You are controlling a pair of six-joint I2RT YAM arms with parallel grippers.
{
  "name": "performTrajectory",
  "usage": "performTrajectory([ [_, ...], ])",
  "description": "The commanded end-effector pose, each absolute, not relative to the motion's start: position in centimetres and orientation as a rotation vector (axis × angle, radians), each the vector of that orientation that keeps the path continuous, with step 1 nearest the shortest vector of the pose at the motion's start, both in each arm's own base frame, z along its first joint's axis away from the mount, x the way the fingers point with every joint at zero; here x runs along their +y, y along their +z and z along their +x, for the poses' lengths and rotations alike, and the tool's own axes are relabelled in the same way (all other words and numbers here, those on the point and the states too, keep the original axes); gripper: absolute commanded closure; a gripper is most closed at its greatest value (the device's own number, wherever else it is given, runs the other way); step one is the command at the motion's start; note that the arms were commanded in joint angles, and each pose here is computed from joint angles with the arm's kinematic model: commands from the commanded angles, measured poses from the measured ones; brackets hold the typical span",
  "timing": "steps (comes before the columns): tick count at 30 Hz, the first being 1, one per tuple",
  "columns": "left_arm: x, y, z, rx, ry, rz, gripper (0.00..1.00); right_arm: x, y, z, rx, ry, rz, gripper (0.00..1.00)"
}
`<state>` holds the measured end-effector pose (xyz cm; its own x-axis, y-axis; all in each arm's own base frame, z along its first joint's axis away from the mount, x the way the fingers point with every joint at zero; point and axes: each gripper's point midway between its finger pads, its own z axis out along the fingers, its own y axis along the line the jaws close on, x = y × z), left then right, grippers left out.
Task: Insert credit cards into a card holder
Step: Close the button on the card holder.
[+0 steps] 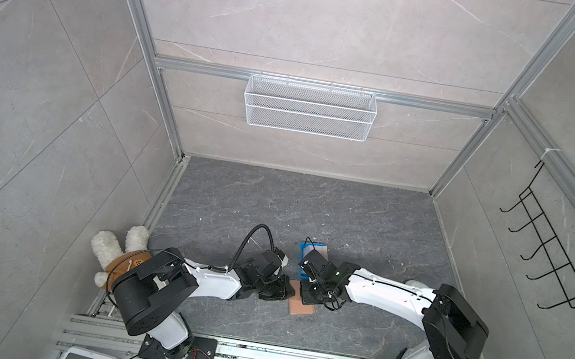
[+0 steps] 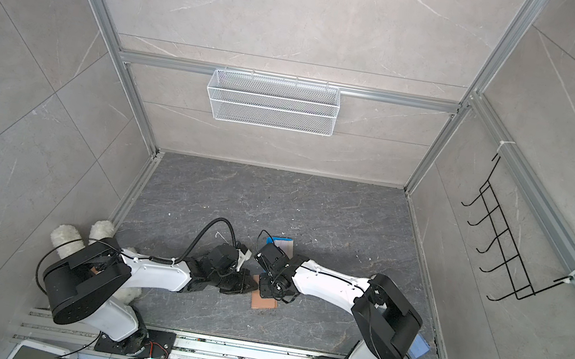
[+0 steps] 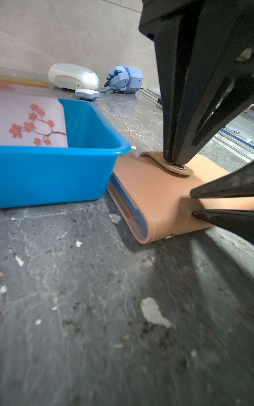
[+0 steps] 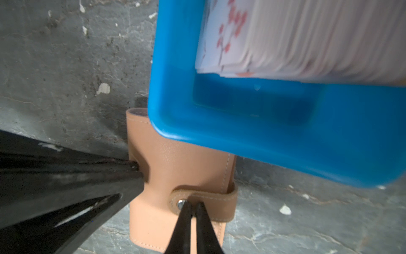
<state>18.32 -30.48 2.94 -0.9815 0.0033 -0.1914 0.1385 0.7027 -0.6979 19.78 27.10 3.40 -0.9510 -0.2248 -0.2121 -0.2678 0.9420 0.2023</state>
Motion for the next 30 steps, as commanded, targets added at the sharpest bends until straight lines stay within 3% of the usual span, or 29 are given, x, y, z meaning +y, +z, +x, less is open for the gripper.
performTrajectory([
  [1, -29.6, 1.5, 17.3, 2.798, -1.087, 0.095, 0.85, 27.1, 2.9, 19.7, 2.925, 0.329, -0.397, 0.89],
  [30, -29.5, 1.6, 17.3, 2.794, -1.083, 0.088, 0.85, 24.4, -0.9, 18.0, 3.02, 0.186, -0.374, 0.89],
])
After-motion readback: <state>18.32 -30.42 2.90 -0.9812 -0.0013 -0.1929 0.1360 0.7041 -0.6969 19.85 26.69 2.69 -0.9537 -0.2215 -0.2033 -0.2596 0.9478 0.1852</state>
